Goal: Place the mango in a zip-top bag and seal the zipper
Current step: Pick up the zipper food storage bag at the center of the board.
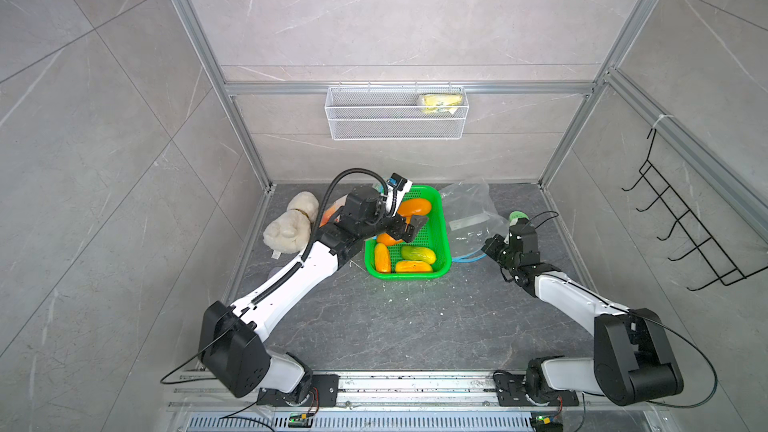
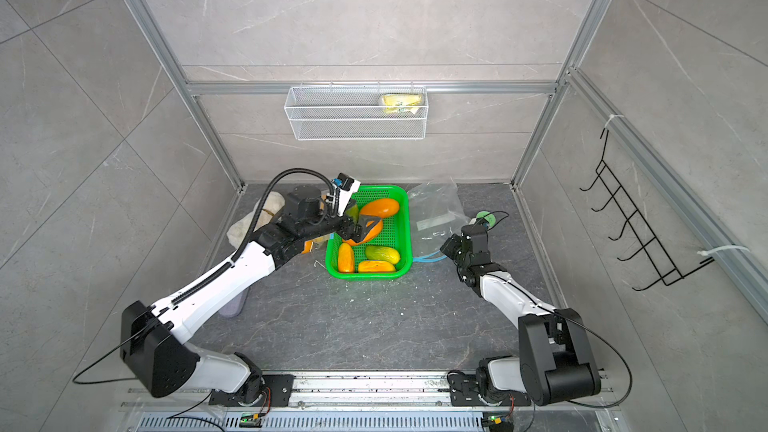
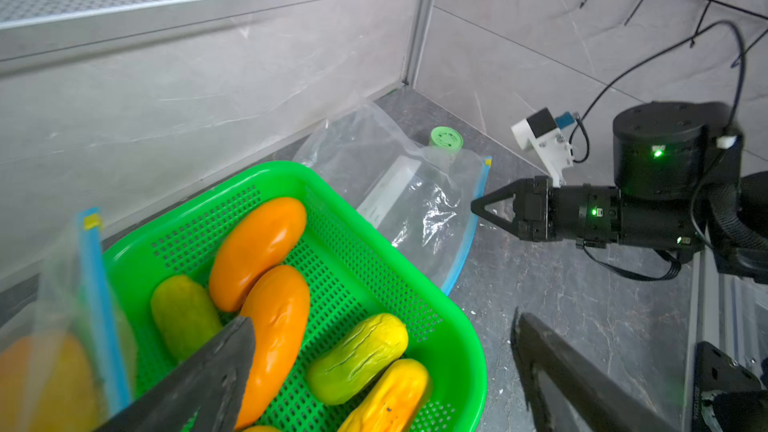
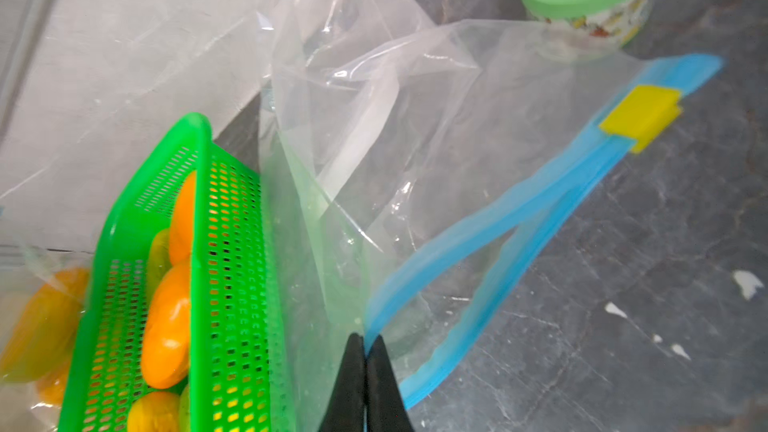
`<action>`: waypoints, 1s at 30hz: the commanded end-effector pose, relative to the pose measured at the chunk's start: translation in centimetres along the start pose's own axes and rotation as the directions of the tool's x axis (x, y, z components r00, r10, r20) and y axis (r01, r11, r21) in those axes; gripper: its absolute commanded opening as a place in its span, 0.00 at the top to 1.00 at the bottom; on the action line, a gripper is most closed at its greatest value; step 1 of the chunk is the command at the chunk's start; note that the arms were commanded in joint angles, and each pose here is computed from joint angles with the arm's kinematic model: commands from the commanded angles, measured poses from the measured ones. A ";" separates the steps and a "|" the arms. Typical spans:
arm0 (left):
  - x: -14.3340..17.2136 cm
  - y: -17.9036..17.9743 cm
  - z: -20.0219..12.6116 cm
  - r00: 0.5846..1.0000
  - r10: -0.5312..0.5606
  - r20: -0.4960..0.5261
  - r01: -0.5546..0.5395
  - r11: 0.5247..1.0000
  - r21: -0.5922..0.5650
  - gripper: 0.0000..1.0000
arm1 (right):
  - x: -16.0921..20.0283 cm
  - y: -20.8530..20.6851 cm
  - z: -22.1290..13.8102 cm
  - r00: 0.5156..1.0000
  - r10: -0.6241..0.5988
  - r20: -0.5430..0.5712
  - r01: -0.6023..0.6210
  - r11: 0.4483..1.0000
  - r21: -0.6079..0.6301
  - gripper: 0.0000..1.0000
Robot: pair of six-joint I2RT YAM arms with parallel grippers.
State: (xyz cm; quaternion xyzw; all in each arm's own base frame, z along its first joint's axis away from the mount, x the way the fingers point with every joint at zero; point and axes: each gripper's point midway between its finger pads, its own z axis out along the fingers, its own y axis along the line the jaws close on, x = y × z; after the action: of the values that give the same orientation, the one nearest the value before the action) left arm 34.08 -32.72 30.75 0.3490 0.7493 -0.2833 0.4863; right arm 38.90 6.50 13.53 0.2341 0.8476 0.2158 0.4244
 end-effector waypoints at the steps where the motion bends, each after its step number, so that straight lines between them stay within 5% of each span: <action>1: -0.3 -3.5 2.3 0.985 0.165 -0.051 -0.159 0.982 0.100 0.00 | -2.0 3.6 -2.2 0.997 -0.070 0.019 0.071 0.991 -0.112 1.00; 7: 0.8 -6.8 7.6 0.952 0.284 -0.113 -0.263 0.950 0.171 0.00 | -4.0 8.1 -4.6 0.989 -0.147 0.018 0.147 0.964 -0.220 1.00; 16: 1.1 -6.0 13.0 0.968 0.230 -0.100 -0.216 0.967 0.138 0.15 | -4.5 10.5 -5.7 0.985 -0.175 -0.004 0.166 0.939 -0.302 1.00; 23: 0.2 -5.8 14.5 0.981 0.182 -0.063 -0.174 0.977 0.124 0.31 | -4.3 11.8 -6.3 0.984 -0.175 -0.021 0.156 0.921 -0.358 1.00; 30: 0.1 -7.0 14.7 0.991 0.131 -0.028 -0.124 0.975 0.184 0.30 | -4.8 11.8 -5.9 0.984 -0.174 -0.031 0.153 0.929 -0.338 1.00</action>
State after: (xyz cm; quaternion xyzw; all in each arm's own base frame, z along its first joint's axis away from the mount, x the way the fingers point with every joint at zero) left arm 36.30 -47.09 23.84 0.4565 0.7254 -0.2758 0.4352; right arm 38.90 11.74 25.52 0.0904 0.8274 0.3249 0.4491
